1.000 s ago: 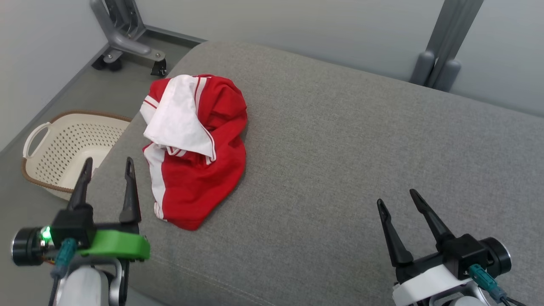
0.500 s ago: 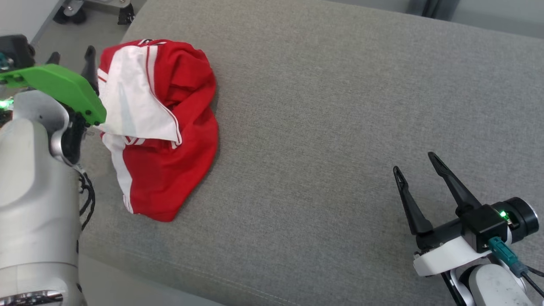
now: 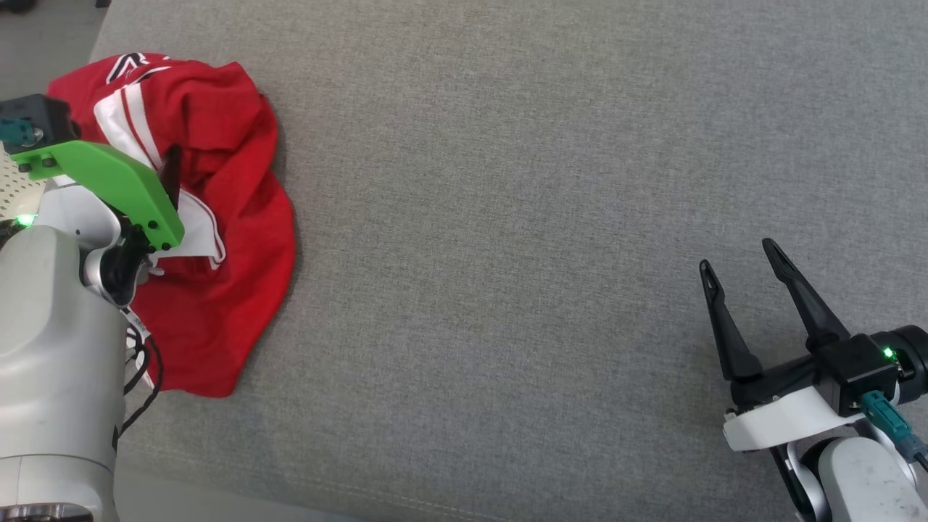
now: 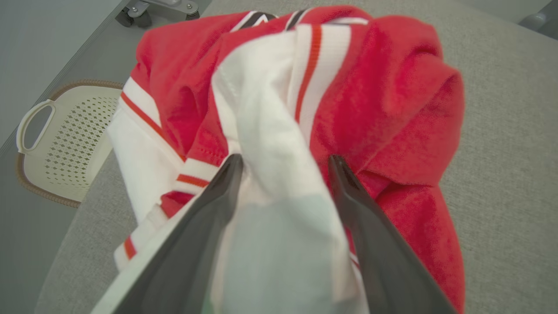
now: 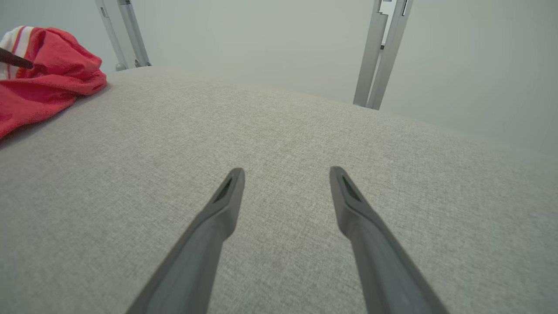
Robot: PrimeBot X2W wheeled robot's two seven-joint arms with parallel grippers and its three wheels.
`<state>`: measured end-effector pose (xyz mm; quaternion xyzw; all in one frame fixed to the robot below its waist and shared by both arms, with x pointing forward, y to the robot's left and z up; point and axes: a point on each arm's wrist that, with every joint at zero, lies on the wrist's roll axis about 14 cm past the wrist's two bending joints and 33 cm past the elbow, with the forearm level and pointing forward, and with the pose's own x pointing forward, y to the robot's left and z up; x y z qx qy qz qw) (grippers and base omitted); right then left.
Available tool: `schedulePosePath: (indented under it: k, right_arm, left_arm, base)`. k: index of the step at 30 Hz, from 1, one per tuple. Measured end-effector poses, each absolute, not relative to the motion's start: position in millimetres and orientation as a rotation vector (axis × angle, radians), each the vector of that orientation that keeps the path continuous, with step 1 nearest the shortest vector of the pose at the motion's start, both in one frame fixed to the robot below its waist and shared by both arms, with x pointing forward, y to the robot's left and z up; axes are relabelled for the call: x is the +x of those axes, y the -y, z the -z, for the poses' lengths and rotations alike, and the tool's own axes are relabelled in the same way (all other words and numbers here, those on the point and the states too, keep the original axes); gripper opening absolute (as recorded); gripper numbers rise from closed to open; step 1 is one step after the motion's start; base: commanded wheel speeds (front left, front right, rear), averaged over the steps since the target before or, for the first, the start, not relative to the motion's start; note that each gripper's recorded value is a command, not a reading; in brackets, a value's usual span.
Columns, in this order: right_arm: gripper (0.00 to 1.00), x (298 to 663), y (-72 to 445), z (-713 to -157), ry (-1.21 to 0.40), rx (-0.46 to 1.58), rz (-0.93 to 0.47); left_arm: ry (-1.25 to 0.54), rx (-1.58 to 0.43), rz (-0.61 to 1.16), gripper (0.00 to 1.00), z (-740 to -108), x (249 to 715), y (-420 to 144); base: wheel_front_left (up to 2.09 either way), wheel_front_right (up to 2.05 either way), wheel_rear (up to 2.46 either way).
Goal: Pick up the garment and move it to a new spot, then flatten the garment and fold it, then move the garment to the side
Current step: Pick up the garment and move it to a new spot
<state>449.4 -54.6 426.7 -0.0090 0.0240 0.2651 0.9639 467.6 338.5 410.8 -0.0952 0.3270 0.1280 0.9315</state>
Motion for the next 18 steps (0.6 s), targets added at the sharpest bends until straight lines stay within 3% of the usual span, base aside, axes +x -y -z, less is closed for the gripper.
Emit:
schedulePosePath:
  k: [3,4,5,18]
  right_arm:
    - [1.0,449,62,-417,-0.077,-0.028,-0.513]
    - [1.0,449,62,-416,-0.079,-0.029,-0.509]
    - [1.0,450,61,-417,-0.077,-0.031,-0.509]
    - [1.0,436,38,-444,-0.044,0.067,-0.526]
  left_arm:
    - [-0.657,-0.167,-0.262,1.0,-405,468,-341]
    - [-0.634,-0.163,-0.255,0.08,-407,471,-339]
    - [-0.61,-0.16,-0.253,0.0,-409,474,-339]
    - [-0.21,-0.046,-0.158,0.0,-516,498,-336]
  base:
    - [0.0,0.0,0.0]
    - [0.0,0.0,0.0]
    - [0.0,0.0,0.0]
    - [0.0,0.0,0.0]
